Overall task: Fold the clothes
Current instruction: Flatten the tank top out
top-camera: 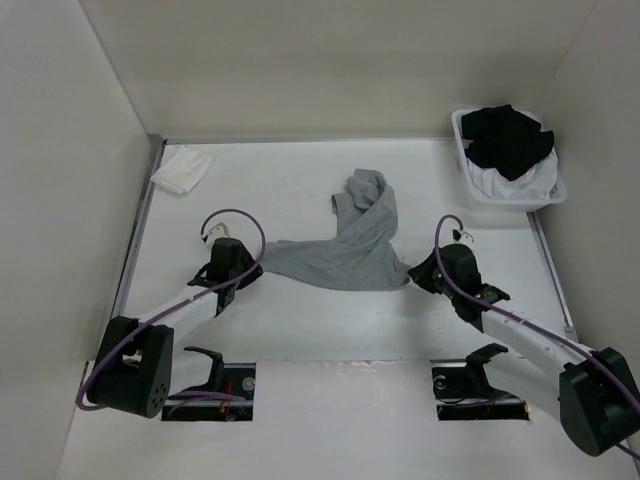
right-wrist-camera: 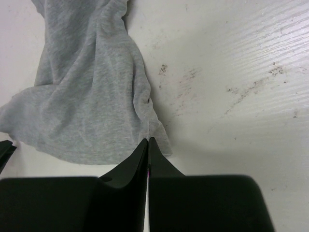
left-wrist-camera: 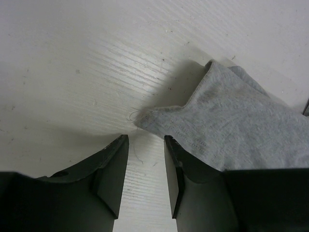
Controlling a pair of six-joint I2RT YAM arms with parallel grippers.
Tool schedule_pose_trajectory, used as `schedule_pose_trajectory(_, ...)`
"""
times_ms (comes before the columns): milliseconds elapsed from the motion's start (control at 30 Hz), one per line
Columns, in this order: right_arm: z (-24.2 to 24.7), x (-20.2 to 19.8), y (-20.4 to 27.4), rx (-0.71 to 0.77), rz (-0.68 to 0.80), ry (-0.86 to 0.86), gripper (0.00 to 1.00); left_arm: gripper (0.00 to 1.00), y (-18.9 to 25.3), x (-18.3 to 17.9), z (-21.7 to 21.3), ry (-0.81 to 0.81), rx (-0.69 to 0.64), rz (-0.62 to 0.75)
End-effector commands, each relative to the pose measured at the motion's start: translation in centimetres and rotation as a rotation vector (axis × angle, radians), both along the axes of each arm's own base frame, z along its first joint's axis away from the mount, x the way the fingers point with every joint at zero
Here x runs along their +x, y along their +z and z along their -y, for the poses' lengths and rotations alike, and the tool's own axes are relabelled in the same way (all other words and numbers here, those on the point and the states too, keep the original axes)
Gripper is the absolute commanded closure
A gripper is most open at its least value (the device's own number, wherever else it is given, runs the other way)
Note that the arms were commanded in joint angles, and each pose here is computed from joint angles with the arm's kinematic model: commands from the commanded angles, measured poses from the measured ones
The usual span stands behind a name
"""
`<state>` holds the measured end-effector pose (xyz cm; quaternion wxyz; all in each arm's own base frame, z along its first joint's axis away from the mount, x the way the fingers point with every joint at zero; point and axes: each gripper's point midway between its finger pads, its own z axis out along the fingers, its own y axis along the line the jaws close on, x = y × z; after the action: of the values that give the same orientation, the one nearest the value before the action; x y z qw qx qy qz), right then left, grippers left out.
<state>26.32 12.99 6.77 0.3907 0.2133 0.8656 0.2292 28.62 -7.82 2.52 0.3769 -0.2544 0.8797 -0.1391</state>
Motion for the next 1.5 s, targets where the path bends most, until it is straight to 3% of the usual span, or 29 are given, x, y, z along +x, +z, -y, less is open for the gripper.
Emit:
schedule_pose_trajectory(0,-0.1,0.3,0.3,-0.004,0.025,0.02,0.98,0.65,-1.3,-1.2,-0.1,-0.035,0.055,-0.086)
schedule_pose_trajectory(133,-0.1,0.2,0.7,0.006,0.039,0.025,0.98,0.67,-1.4,-0.8,-1.3,0.008,0.114,-0.09)
schedule_pose_trajectory(200,-0.1,0.1,0.7,0.01,0.042,0.026,0.98,0.73,-1.7,-0.5,-1.4,0.008,0.128,-0.099)
schedule_pose_trajectory(500,-0.5,0.1,1.4,0.028,0.066,0.042,0.98,0.74,-1.6,0.1,-1.2,-0.006,0.147,-0.096)
schedule_pose_trajectory(867,-0.8,0.1,2.6,0.053,0.106,0.057,0.98,0.94,-1.6,0.7,-1.0,-0.022,0.163,-0.099)
schedule_pose_trajectory(1133,-1.8,0.1,4.0,0.067,0.14,0.092,0.98,1.0,-0.4,1.2,0.6,-0.051,0.146,-0.065)
schedule_pose_trajectory(1333,-1.5,-0.7,4.1,0.068,0.146,0.089,0.98,1.0,1.1,-0.2,1.6,-0.034,0.072,-0.021)
schedule_pose_trajectory(1467,0.1,-1.1,4.5,0.066,0.151,0.035,1.0,1.0,1.2,-3.1,2.8,-0.038,0.02,-0.042)
